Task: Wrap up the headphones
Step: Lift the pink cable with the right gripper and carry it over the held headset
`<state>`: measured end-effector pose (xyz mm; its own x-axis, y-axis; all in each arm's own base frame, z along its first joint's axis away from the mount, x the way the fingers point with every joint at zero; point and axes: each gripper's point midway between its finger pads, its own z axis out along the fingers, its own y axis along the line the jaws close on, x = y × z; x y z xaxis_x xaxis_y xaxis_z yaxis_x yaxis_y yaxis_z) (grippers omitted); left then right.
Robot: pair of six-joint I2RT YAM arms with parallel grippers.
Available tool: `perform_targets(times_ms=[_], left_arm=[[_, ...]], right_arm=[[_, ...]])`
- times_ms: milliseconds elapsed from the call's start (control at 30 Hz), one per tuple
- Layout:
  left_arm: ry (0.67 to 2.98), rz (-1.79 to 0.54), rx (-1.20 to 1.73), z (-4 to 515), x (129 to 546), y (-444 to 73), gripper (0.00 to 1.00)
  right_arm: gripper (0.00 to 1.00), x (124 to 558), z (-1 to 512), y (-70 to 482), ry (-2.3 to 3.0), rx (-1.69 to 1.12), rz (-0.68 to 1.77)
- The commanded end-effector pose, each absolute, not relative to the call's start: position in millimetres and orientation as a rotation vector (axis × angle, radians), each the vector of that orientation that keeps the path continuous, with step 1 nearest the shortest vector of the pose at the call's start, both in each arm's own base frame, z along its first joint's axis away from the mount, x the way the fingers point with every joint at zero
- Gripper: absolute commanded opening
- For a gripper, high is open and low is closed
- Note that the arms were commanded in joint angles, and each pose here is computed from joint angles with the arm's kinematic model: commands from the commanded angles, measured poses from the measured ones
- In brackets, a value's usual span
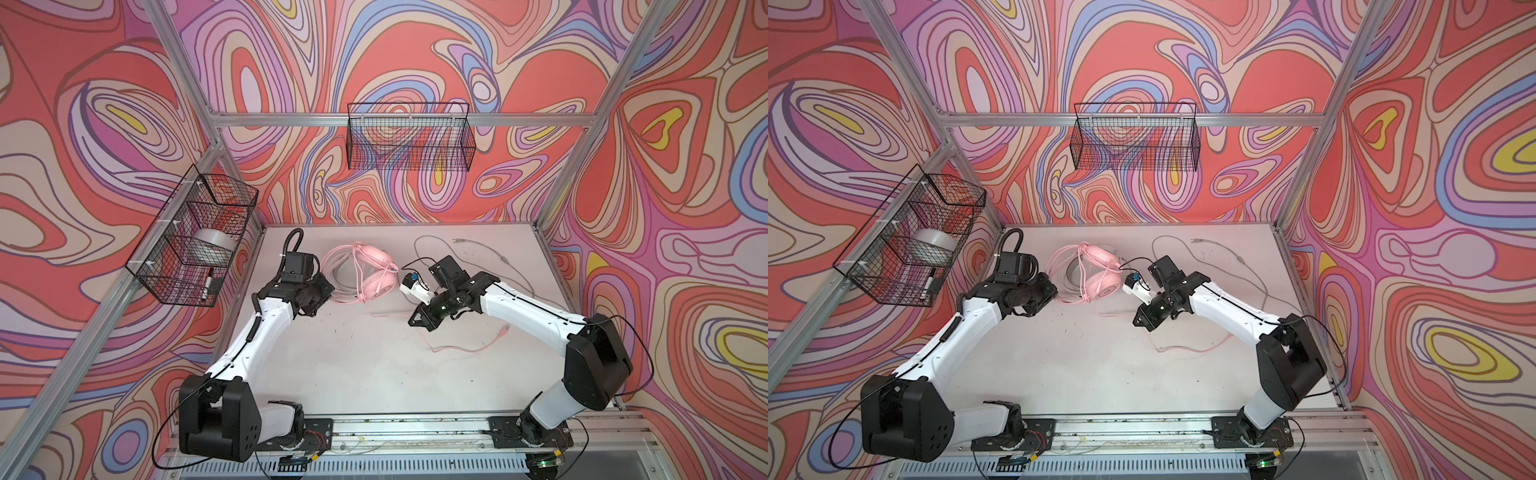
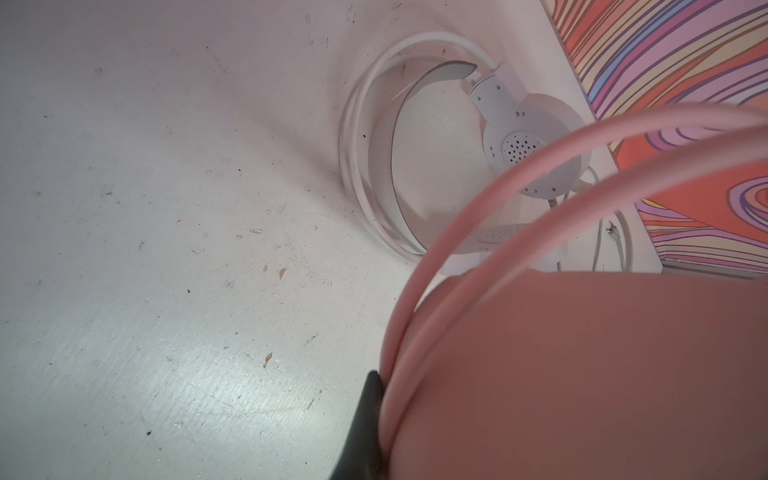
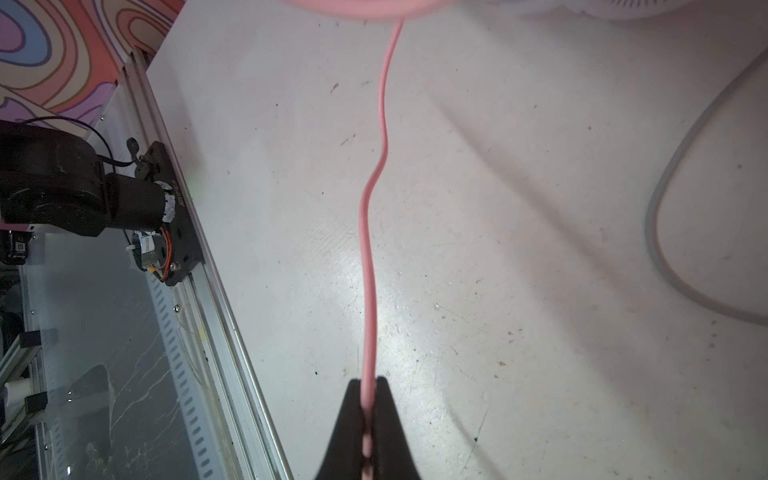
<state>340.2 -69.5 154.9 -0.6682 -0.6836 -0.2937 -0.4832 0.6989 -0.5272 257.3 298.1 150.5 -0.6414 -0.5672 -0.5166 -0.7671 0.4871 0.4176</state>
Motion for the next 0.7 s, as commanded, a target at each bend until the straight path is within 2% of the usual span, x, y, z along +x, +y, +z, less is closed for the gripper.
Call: perform_targets(times_ms=[0,200,667], left_arm=[[2.403,-0.540,-0.872,168,350,-73,0.00],[2.474,-0.462,-0.803,156,347,-83,0.00],[2.573,-0.325,-0.776,131,337,-84,0.00]], right_arm=[[0.00,253,176,309,2.314,-1.218,0.975],[0.00,256,212,324,2.185,-1.269,1.056],[0.00,245,255,345,2.030,-1.383,1.218]])
